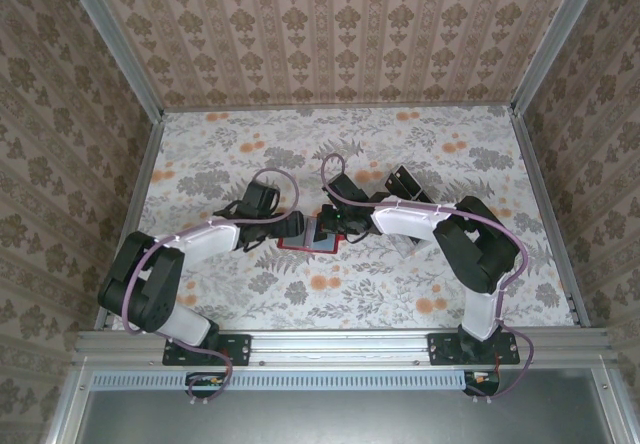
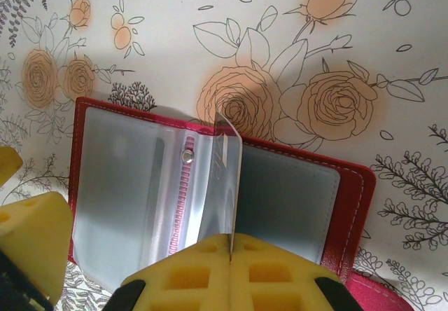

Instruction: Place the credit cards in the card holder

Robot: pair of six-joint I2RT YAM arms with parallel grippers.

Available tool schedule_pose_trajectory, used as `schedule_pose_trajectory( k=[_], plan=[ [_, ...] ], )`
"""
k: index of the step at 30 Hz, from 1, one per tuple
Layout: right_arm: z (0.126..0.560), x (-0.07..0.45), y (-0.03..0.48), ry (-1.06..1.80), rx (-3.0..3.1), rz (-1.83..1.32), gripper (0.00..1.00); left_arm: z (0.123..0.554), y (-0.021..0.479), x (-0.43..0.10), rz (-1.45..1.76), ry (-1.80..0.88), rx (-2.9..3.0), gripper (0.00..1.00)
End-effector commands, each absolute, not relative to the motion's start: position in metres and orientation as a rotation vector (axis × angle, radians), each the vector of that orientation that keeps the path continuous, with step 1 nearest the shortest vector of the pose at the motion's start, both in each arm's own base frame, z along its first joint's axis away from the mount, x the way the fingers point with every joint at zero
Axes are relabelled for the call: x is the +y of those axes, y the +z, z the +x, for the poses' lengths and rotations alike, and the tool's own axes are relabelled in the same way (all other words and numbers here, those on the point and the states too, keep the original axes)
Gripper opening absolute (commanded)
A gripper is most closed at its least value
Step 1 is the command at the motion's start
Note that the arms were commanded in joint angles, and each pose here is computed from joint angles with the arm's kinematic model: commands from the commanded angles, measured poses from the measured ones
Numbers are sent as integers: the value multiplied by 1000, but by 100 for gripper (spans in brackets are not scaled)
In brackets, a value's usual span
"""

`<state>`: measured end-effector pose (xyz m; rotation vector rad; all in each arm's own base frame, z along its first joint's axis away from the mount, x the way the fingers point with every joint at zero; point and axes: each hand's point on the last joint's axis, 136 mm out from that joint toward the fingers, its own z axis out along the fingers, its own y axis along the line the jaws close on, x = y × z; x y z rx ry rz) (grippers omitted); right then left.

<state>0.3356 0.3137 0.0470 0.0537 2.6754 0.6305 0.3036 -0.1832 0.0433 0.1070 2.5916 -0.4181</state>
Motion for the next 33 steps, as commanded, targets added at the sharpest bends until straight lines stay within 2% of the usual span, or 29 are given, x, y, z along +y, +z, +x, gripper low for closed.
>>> schedule_pose_trajectory(
  k=[1,17,27,33],
  plan=[
    [317,298,15,530,2791,40,0,297,32,-176,138,-358,2625,100],
    [318,298,19,591,2773,63,0,286,10,-143,104,-93,2743,100],
    [321,321,59,887,2614,70,0,278,5,-135,34,-67,2750,100],
    [322,326,64,1004,2531,146,0,275,3,-133,18,-52,2751,100]
  ],
)
